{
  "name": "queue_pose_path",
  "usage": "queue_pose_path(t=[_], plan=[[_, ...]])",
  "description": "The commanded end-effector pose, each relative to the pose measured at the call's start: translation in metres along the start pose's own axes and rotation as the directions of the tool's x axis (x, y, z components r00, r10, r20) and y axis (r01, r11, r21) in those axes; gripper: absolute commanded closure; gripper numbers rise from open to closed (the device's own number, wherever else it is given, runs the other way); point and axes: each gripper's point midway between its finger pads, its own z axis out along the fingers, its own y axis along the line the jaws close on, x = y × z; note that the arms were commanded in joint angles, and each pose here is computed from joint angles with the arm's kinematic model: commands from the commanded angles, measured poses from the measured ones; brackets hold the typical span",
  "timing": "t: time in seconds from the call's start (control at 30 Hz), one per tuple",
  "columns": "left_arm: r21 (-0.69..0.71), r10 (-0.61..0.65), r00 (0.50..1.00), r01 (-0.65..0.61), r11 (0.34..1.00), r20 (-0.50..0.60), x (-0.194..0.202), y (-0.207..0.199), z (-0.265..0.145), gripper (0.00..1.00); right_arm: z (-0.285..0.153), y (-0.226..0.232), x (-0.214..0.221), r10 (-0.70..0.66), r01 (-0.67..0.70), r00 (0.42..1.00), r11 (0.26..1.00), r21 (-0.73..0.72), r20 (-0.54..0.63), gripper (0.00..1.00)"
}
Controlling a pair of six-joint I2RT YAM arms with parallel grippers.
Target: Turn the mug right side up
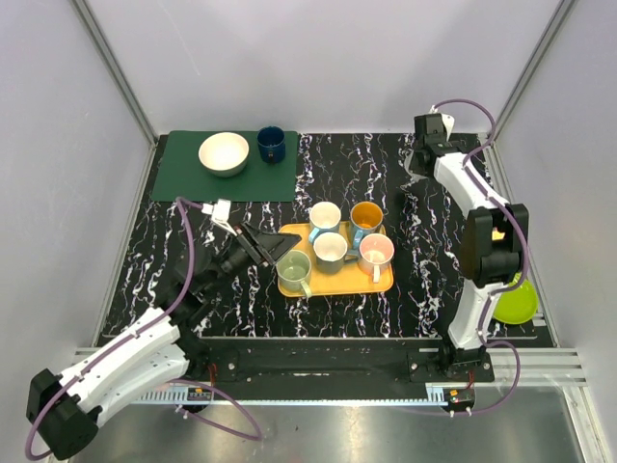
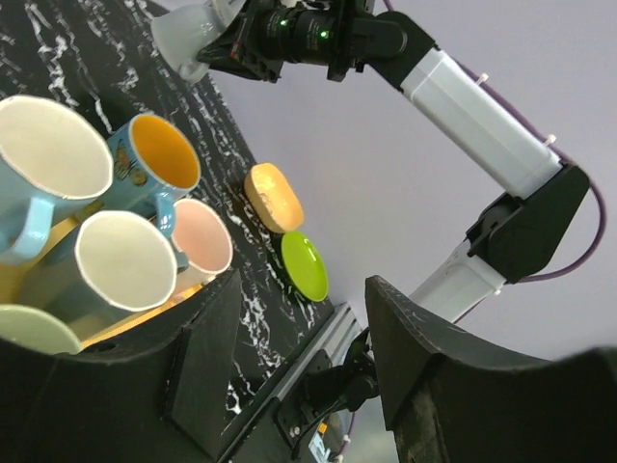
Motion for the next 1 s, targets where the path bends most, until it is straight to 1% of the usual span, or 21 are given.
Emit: queue_pose_path(t=[0.0, 0.2, 0.5, 0.6, 0.63, 0.67, 0.73, 0.77, 0.87, 0.97], plan=[[-0.056, 0.005, 1.0, -0.005, 0.998, -0.007, 0.008, 0.021, -0.001, 0.43, 0.011, 0.001, -0.042, 0.048, -0.048, 0.992, 0.999, -0.003, 0.115, 1.0], [-0.103, 0.021, 0.999, -0.024, 0.994, -0.033, 0.013, 0.034, 0.003, 0.43, 0.047, -0.002, -0.02, 0.027, -0.028, 0.998, 0.999, 0.029, 0.054, 1.0], [-0.137, 0.033, 0.998, -0.041, 0.99, -0.054, 0.016, 0.042, 0.009, 0.43, 0.073, -0.004, 0.0, 0.005, -0.004, 1.0, 0.999, 0.054, -0.012, 1.0], [-0.141, 0.031, 0.997, -0.041, 0.989, -0.071, 0.018, 0.043, 0.011, 0.43, 0.074, -0.004, 0.008, 0.0, 0.002, 0.999, 0.999, 0.051, -0.036, 1.0], [-0.139, 0.033, 0.997, -0.043, 0.989, -0.076, 0.019, 0.043, 0.011, 0.43, 0.073, -0.004, 0.009, 0.003, -0.001, 0.999, 0.999, 0.054, -0.038, 0.91], [-0.142, 0.035, 0.996, -0.046, 0.989, -0.08, 0.019, 0.044, 0.011, 0.42, 0.072, -0.005, 0.009, 0.013, -0.011, 0.999, 0.998, 0.059, -0.039, 0.78], [-0.145, 0.044, 0.995, -0.056, 0.988, -0.087, 0.019, 0.043, 0.012, 0.42, 0.061, -0.008, 0.006, 0.034, -0.033, 0.999, 0.998, 0.057, -0.028, 0.61], [-0.143, 0.047, 0.995, -0.059, 0.988, -0.086, 0.018, 0.043, 0.012, 0.41, 0.056, -0.008, 0.005, 0.057, -0.056, 0.998, 0.997, 0.053, -0.019, 0.49], [-0.159, 0.056, 0.995, -0.069, 0.985, -0.081, 0.016, 0.044, 0.012, 0.41, 0.031, -0.007, -0.009, 0.11, -0.11, 0.993, 0.994, 0.017, 0.034, 0.37], [-0.18, 0.081, 0.994, -0.093, 0.979, -0.077, 0.01, 0.043, 0.014, 0.41, 0.0, -0.009, -0.022, 0.178, -0.177, 0.982, 0.984, -0.018, 0.071, 0.36]])
